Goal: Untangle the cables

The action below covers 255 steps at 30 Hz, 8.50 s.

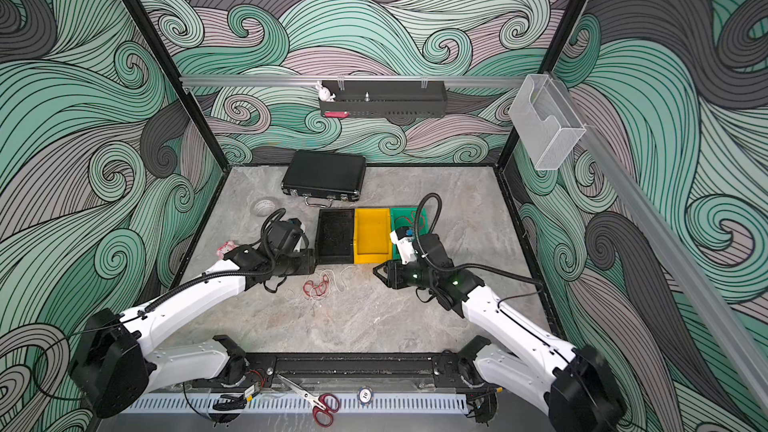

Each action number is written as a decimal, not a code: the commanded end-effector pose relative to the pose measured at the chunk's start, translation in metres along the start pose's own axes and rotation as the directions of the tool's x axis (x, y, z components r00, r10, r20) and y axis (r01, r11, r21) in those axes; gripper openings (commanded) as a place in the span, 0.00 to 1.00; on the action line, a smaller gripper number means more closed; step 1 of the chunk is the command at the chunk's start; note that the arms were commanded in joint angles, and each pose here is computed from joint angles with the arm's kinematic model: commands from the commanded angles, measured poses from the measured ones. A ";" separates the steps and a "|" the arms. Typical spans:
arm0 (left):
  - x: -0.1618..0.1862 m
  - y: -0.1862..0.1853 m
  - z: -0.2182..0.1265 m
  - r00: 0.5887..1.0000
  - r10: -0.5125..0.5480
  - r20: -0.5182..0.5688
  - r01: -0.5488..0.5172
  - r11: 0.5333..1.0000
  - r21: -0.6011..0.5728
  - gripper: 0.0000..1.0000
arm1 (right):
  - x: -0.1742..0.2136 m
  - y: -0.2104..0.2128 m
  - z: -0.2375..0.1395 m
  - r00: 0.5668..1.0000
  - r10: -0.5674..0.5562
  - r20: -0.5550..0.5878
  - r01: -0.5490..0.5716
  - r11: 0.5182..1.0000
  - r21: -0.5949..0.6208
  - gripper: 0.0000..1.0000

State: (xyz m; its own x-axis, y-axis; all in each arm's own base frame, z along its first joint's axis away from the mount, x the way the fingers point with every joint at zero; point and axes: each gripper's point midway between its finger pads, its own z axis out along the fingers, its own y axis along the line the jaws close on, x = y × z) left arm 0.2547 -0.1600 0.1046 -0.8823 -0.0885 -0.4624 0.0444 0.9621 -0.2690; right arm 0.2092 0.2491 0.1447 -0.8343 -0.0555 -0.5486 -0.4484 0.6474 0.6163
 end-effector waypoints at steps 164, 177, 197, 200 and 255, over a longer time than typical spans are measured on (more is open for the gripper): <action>0.034 -0.083 -0.023 0.996 0.038 0.084 -0.081 0.794 0.603 0.56 | 0.019 0.063 0.034 0.947 -0.314 -0.064 0.297 0.935 -0.193 0.06; 0.038 -0.106 -0.027 0.987 0.093 0.129 -0.155 0.737 0.658 0.55 | 0.014 0.076 0.044 0.961 -0.269 -0.065 0.242 0.931 -0.273 0.07; 0.063 -0.070 0.024 0.995 0.094 -0.021 -0.073 0.876 0.477 0.51 | 0.011 0.071 0.034 0.966 -0.256 -0.037 0.236 0.932 -0.274 0.07; 0.068 -0.062 0.032 0.993 0.104 -0.049 -0.073 0.901 0.427 0.51 | 0.010 0.072 0.031 0.966 -0.258 -0.027 0.241 0.931 -0.273 0.07; 0.085 -0.039 0.063 0.976 0.092 -0.199 -0.039 0.965 0.258 0.22 | -0.045 0.036 -0.091 0.963 -0.152 0.221 0.158 0.987 -0.009 0.12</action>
State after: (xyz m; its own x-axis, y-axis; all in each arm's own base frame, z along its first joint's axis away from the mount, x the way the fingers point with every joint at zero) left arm 0.2079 -0.2267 0.0176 -0.9491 0.0484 -0.3111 0.2038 0.8476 -0.4899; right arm 0.2052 0.2022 0.2584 -0.6158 0.0489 -0.7864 -0.5909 0.6315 0.5020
